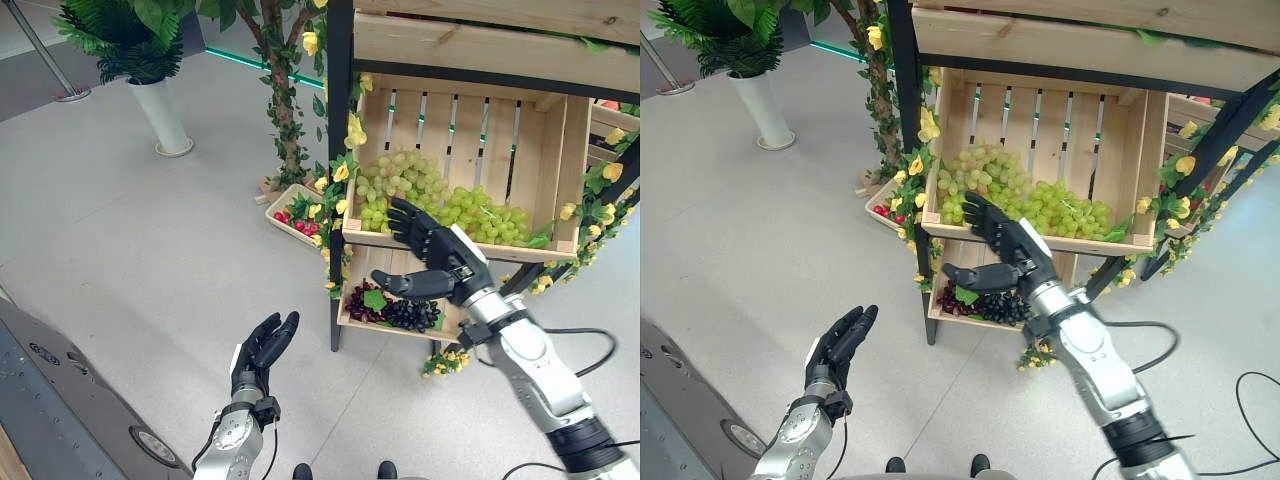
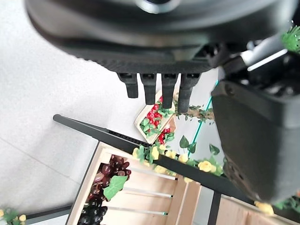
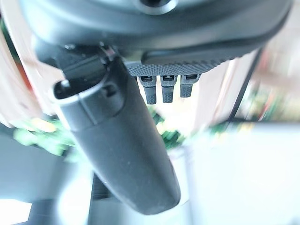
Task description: Pick up the fruits from the basket on one side to the basket on the other side
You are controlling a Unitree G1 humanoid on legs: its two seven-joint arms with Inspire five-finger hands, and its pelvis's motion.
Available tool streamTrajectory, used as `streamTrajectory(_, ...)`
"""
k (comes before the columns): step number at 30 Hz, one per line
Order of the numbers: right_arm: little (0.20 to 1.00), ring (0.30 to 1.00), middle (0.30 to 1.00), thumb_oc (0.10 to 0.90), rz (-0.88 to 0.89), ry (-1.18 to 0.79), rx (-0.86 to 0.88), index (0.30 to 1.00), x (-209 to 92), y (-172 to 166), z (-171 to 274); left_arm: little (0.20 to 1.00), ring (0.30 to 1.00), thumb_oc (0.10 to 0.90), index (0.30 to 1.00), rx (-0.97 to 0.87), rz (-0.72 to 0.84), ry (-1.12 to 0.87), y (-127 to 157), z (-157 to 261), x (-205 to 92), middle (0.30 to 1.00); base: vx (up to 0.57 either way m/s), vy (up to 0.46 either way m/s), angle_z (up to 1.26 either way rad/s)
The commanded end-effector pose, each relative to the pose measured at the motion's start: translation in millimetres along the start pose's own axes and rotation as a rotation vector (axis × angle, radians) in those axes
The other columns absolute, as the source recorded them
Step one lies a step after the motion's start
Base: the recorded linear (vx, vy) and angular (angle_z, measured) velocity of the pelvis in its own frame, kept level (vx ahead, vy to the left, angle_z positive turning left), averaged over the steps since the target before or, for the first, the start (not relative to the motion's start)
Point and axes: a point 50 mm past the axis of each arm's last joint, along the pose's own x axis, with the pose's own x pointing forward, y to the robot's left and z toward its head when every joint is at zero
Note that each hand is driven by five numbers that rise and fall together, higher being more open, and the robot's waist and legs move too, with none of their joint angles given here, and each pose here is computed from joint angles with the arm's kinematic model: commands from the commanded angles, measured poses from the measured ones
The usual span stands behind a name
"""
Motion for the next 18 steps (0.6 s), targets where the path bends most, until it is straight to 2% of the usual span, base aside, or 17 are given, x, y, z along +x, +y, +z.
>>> streamTrajectory(1,0.9,0.9,0.9,0.8,0.165,-0.325,-0.002,0.9,8.8,19.0,50.3,0.9,0.9,0.8,0.9,-0.003,-0.066,-0.232,-17.5,43.2,8.5,0.9,0.0,0.0,0.0)
streamTrajectory(6,0.9,0.9,0.9,0.8,0.218,-0.246,0.138,0.9,7.5,31.2,25.0,0.9,0.9,0.8,0.9,-0.001,-0.039,-0.218,-15.6,38.1,7.3,0.9,-0.01,-0.007,0.04)
streamTrajectory(18,0.9,0.9,0.9,0.8,0.185,-0.034,0.253,0.9,3.3,44.9,-30.7,0.9,0.9,0.8,0.9,-0.004,0.009,-0.183,-10.4,26.2,6.0,0.9,0.0,0.001,0.04)
